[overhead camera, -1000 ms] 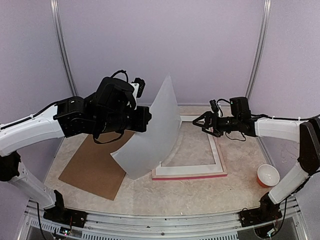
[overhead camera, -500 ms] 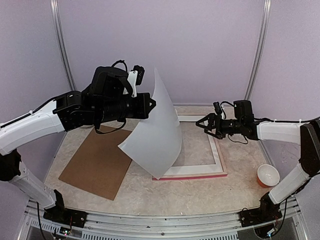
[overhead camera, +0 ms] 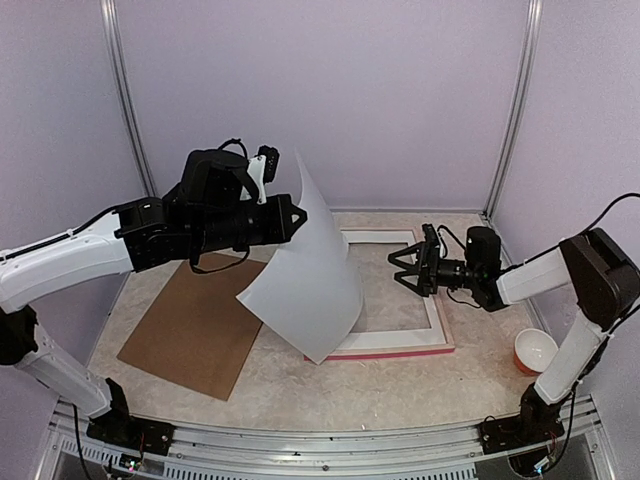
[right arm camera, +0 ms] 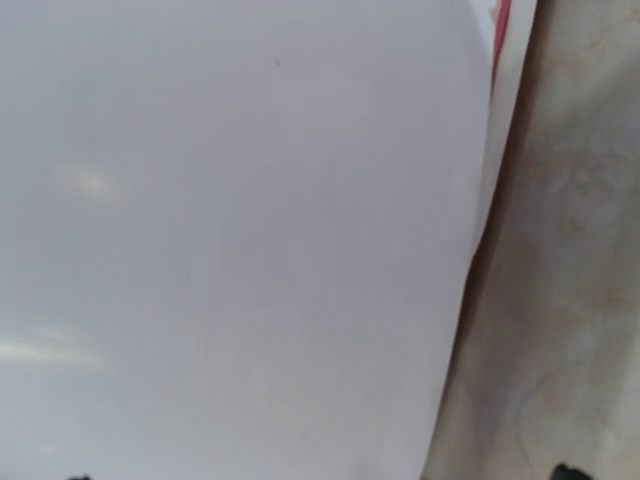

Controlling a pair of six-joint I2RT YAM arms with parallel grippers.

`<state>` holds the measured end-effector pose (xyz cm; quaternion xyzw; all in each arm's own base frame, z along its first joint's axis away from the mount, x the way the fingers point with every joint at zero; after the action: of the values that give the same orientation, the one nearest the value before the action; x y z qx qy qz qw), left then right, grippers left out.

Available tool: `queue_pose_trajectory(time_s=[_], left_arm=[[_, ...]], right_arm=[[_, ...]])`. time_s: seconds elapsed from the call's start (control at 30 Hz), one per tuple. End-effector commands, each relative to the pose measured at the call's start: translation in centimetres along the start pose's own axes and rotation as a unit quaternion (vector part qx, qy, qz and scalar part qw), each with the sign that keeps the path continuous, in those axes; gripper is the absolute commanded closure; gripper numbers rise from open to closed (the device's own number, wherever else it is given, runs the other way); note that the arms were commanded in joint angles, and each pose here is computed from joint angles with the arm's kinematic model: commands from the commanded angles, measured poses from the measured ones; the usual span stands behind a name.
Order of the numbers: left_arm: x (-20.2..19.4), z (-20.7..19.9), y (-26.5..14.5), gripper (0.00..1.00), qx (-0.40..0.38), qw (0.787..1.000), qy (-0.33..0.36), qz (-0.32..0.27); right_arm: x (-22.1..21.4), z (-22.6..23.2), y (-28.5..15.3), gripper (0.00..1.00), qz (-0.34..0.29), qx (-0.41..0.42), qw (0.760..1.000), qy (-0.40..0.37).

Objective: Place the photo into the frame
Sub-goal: Turn over the photo.

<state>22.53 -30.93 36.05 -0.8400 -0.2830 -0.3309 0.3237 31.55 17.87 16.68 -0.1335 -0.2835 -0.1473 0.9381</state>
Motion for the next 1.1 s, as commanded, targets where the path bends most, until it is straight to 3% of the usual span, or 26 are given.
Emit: queue_pose_trajectory(time_s=[0.0,0.2,0.47,0.73,1.07], left_arm=[[1.0,-0.8,-1.0,0.98,-0.041,0.999,-0.026,-0.02],[1.3,0.4,-1.1,0.98,-0.024,0.998,-0.046,-0.035],[1.0,5.4,-0.4,0.98,0.032,0.994,-0.094,-0.04],[-3.2,12.5,0.1,0.97,0.098,0.983,-0.156,0.013],[-7.4,16.8,-1.1,0.94,0.166,0.969,-0.179,0.046]], right_arm=[[0.3,0.7,1.2,0.01,-0.008,0.042,0.999,-0.013],[-0.9,-0.4,3.3,0.01,0.015,0.054,0.998,0.019],[-1.2,-0.5,3.8,0.01,0.025,0.047,0.998,0.025],[-0.4,-0.1,3.6,0.01,0.036,0.005,0.999,0.015],[-0.1,-0.2,4.0,0.01,0.054,-0.029,0.998,0.013]])
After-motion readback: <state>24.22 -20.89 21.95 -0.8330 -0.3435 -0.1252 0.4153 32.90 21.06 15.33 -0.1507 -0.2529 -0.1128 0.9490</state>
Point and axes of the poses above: each gripper's point midway between its finger pads, its own y axis out along the fingers, its own z axis along the line the jaws close on, x = y × z, the point moved 8 cm from there along -y, back along the fingers, and after that the axes turned 10 degrees about -y, right-handed, at the moved point
